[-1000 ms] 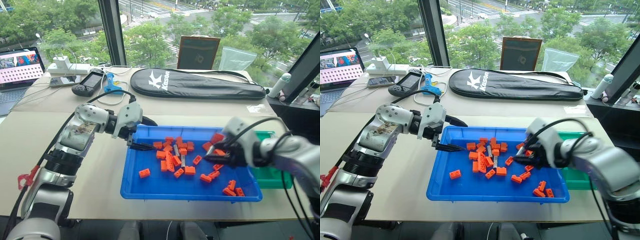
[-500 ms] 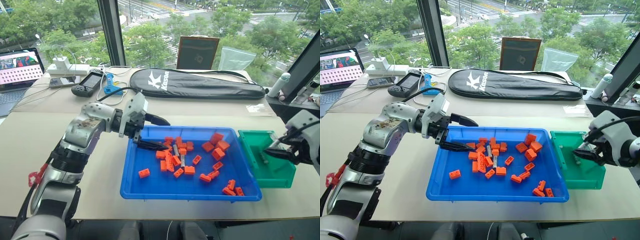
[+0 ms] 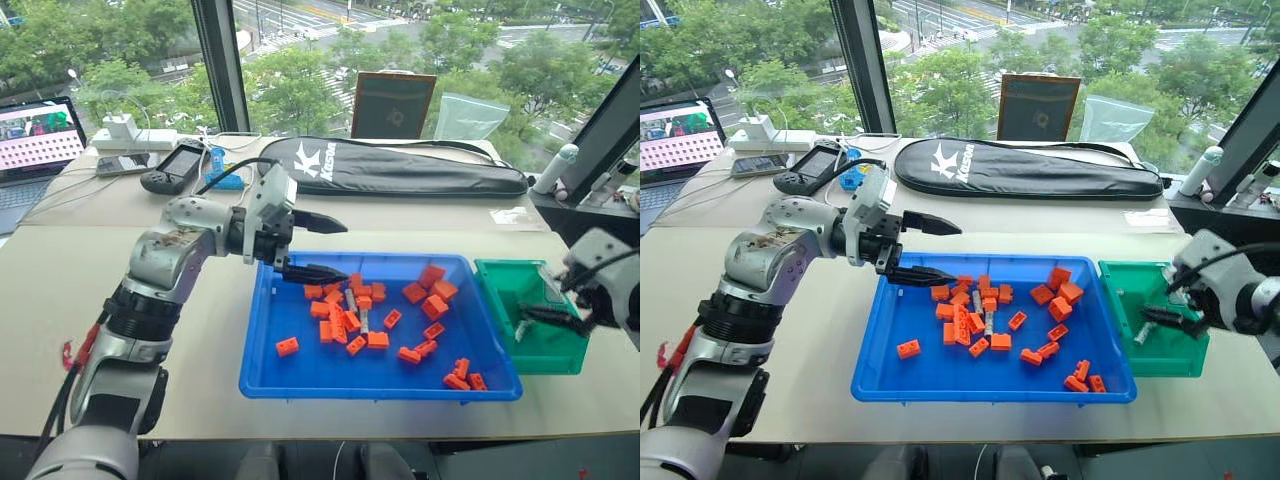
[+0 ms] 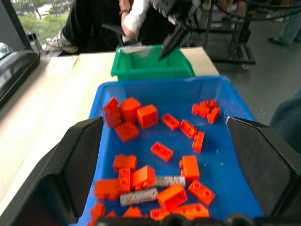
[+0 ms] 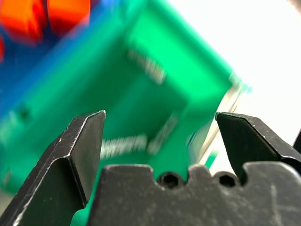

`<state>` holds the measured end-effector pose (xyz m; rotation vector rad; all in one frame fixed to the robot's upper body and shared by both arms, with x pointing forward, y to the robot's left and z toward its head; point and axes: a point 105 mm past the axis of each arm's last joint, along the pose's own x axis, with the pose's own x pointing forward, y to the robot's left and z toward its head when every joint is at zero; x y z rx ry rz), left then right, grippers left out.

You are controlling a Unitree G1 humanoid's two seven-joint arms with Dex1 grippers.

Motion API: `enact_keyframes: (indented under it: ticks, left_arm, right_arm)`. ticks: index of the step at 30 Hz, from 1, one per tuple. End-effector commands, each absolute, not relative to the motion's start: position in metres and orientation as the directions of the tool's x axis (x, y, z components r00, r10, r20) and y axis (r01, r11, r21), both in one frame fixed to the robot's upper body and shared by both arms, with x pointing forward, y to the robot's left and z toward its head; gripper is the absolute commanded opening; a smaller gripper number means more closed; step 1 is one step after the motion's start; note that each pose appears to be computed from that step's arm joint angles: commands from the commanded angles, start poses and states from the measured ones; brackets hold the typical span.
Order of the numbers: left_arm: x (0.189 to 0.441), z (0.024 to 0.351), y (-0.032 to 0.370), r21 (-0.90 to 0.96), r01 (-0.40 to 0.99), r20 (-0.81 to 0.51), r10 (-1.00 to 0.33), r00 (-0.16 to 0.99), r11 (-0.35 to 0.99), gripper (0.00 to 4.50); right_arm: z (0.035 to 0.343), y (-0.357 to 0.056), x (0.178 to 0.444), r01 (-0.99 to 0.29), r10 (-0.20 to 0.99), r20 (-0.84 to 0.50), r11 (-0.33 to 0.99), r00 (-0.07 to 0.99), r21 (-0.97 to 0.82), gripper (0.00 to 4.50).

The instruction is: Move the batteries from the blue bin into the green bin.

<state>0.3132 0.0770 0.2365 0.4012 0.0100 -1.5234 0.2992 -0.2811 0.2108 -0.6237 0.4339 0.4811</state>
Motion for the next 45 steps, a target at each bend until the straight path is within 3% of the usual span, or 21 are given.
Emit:
enact_keyframes:
  ticks: [1, 10, 15, 23, 26, 36, 41, 45]
  left_arm:
    - [0.319, 0.241, 0.09, 0.284, 0.958, -0.271, -0.955, 0.117, 0.037, 4.5]
    - [0.32, 0.233, 0.102, 0.28, 0.958, -0.325, -0.934, 0.15, 0.057, 4.5]
    - [0.322, 0.227, 0.105, 0.303, 0.951, -0.366, -0.915, 0.171, 0.056, 4.5]
    - [0.322, 0.228, 0.105, 0.303, 0.951, -0.357, -0.917, 0.176, 0.064, 4.5]
    - [0.323, 0.228, 0.104, 0.306, 0.95, -0.357, -0.917, 0.177, 0.064, 4.5]
    - [0.326, 0.229, 0.1, 0.326, 0.944, -0.354, -0.918, 0.179, 0.059, 4.5]
    - [0.327, 0.228, 0.099, 0.33, 0.942, -0.353, -0.918, 0.18, 0.058, 4.5]
    - [0.327, 0.227, 0.097, 0.332, 0.942, -0.35, -0.92, 0.176, 0.054, 4.5]
  right_arm:
    - [0.208, -0.205, 0.291, -0.736, 0.552, -0.495, 0.581, 0.671, -0.349, 4.43]
    - [0.164, -0.112, 0.302, -0.865, 0.7, -0.509, 0.427, 0.501, -0.265, 4.43]
    - [0.145, -0.101, 0.32, -0.854, 0.668, -0.536, 0.44, 0.517, -0.277, 4.43]
    - [0.132, -0.105, 0.326, -0.844, 0.637, -0.563, 0.471, 0.527, -0.257, 4.43]
    - [0.126, -0.107, 0.327, -0.837, 0.627, -0.567, 0.488, 0.534, -0.249, 3.84]
    - [0.127, -0.108, 0.328, -0.824, 0.625, -0.549, 0.505, 0.555, -0.258, 0.42]
    - [0.161, -0.115, 0.331, -0.794, 0.639, -0.474, 0.524, 0.605, -0.308, 0.39]
    - [0.174, -0.145, 0.332, -0.744, 0.567, -0.486, 0.562, 0.664, -0.361, 0.39]
